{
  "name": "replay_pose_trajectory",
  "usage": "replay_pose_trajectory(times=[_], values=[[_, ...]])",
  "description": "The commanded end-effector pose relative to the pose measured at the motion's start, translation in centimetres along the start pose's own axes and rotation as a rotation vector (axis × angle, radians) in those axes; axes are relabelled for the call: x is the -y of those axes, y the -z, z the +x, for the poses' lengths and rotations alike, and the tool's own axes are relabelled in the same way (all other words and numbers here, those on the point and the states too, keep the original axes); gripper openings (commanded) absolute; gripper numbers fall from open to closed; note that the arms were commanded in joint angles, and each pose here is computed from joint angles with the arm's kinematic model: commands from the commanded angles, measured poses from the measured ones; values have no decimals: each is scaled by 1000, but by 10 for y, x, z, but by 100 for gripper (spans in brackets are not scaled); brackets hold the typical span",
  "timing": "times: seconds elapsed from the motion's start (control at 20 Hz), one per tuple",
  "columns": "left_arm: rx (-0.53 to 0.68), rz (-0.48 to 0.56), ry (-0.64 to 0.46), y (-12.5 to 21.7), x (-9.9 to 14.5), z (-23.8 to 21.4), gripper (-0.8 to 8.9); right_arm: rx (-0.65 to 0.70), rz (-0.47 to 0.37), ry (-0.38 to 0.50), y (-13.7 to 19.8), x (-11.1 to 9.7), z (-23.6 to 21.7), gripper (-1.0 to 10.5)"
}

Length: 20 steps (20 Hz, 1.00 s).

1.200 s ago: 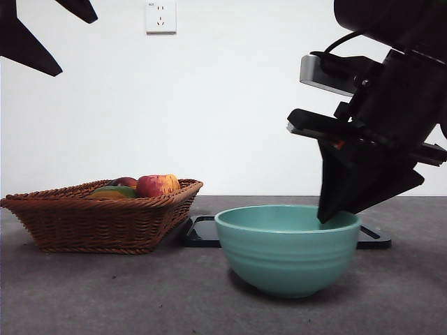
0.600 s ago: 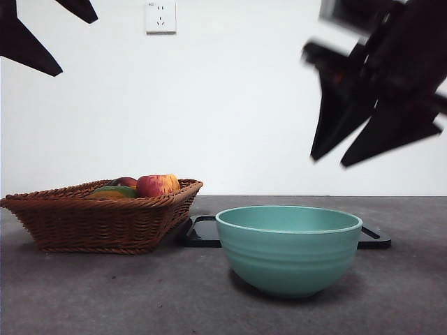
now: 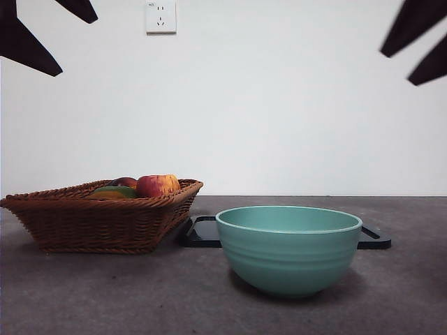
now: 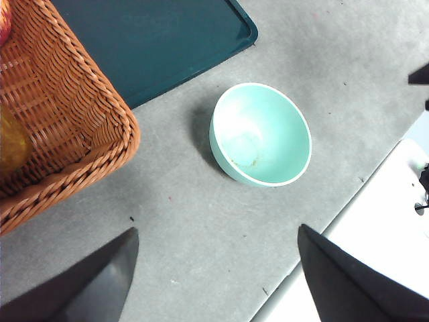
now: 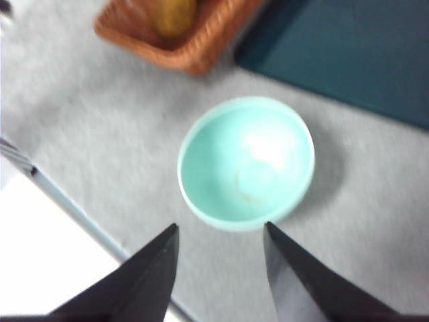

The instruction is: Pick up the wifruite, put it on the bowl, pick up the plate, put it on desk

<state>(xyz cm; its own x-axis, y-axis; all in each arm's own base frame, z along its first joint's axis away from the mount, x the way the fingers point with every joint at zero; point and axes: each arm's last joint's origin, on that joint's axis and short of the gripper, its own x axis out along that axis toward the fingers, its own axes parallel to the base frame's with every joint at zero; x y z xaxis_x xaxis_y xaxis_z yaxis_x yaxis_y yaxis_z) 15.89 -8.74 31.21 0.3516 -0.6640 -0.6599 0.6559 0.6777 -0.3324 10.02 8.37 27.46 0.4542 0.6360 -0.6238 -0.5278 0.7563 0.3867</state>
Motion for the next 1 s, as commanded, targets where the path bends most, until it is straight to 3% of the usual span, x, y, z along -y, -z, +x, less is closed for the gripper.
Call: replay_pose_trajectory(times=[0.05,0.3,0.4,0.45,1.0], values=[[16,19,7,-5,2,-2,375,8,-16,-7,-2,-3,-4,203],[14,16,7,-5,2,-2,339,4,-16,-6,-2,-3,-4,193],[15,16,7,-5,2,-2,124,1,-20,-5,-1,-3,-4,19],[17,17,7,-5,2,-2,25,1,-27,-5,-1,-3,-4,7],[18,10,8,-5,2,-2,9,7,-25,-6,-2,-3,-4,7]])
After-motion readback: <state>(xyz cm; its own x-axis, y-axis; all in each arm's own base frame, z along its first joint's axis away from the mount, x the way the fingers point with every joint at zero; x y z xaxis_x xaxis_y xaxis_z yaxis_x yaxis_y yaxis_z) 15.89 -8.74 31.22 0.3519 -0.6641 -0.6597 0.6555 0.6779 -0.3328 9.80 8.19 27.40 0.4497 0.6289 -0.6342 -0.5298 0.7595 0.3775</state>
